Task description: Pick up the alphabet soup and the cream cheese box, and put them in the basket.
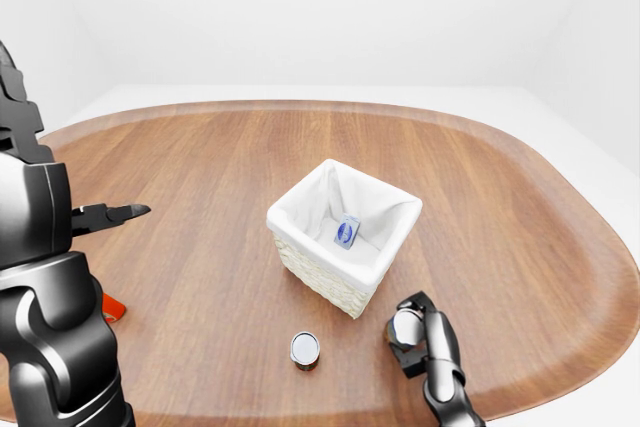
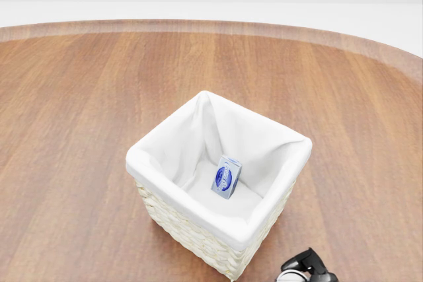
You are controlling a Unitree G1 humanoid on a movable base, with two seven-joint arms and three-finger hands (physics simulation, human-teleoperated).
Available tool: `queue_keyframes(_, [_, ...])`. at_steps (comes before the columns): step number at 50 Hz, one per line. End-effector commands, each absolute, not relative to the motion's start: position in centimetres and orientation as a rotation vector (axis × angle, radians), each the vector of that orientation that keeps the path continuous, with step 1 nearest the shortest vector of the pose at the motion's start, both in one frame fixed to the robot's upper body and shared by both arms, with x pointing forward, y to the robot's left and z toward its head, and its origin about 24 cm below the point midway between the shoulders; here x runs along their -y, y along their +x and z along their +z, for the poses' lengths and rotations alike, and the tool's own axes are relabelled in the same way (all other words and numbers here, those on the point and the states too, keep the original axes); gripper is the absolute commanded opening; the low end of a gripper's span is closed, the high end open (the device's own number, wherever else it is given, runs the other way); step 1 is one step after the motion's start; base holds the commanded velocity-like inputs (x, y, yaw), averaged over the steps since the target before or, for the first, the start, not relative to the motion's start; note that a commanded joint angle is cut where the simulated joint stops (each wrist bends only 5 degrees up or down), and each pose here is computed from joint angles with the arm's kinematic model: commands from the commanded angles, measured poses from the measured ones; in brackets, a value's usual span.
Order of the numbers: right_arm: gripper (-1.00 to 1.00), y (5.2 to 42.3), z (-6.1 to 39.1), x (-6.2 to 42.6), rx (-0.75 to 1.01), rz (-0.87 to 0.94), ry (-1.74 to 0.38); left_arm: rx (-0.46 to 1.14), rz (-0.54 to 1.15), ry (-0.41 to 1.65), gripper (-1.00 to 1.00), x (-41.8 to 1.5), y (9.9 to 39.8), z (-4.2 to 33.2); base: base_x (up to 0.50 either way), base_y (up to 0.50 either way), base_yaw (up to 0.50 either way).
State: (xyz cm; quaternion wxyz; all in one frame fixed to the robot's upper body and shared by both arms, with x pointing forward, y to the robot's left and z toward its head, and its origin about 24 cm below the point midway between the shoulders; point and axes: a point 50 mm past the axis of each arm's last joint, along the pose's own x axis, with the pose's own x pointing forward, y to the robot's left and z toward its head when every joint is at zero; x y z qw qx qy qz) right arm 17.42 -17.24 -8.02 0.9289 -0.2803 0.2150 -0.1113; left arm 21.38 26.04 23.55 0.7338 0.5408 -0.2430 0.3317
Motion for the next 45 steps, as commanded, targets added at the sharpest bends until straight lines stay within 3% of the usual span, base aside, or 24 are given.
queue_keyframes(1, [-1.00, 18.5, -6.8, 18.2, -0.393, -0.305, -0.534, 0.527, 0.731, 1.189, 1.00, -26.1, 21.6, 23.4, 0.00, 0.00, 0.00])
queue_keyframes(30, [-1.00, 20.9, -4.2, 20.7, -0.286, -0.496, -0.461, 0.530, 0.726, 1.196, 1.00, -26.0, 21.5, 23.5, 0.00, 0.00, 0.00])
queue_keyframes(45, [-1.00, 22.6, -0.1, 21.2, -0.103, -0.558, -0.433, 0.534, 0.728, 1.192, 1.00, -26.0, 21.4, 23.6, 0.00, 0.00, 0.00])
